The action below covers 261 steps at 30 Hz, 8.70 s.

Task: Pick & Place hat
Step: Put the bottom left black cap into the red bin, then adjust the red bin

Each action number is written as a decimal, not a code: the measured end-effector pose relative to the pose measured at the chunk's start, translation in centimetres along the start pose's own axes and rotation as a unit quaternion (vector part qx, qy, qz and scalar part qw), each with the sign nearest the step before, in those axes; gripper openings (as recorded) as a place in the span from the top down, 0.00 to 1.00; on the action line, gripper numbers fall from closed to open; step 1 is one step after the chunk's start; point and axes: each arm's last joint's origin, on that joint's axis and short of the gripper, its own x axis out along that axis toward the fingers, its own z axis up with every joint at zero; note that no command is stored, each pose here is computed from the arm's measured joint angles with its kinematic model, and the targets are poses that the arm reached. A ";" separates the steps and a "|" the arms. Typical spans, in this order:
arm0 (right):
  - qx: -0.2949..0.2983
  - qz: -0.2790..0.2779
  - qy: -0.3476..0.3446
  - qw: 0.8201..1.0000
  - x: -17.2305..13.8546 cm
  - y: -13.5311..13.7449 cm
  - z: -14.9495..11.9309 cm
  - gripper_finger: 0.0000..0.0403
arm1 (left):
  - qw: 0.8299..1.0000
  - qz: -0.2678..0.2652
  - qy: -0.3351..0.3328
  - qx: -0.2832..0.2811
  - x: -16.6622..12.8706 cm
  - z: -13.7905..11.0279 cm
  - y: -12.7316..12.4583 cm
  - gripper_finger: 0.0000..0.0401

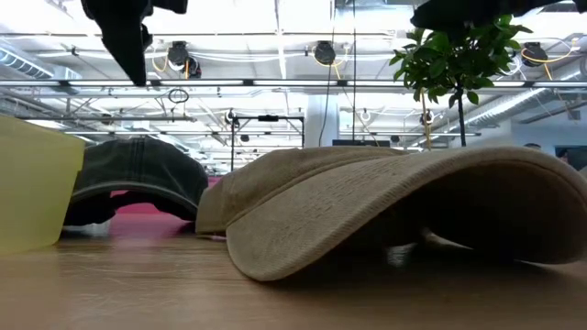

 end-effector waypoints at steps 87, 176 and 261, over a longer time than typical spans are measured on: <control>-0.007 0.003 0.036 0.999 0.0 0.0 -0.7 0.76 | 0.984 -0.069 0.164 0.013 8.4 0.5 2.0 0.96; -0.009 0.005 0.074 0.997 -0.1 0.1 -1.5 0.76 | 0.958 0.150 0.096 0.224 6.1 6.4 23.1 0.98; -0.009 -0.048 0.110 0.993 -0.3 -0.2 -2.2 0.76 | 0.978 0.066 -0.033 0.196 5.4 7.0 5.4 0.60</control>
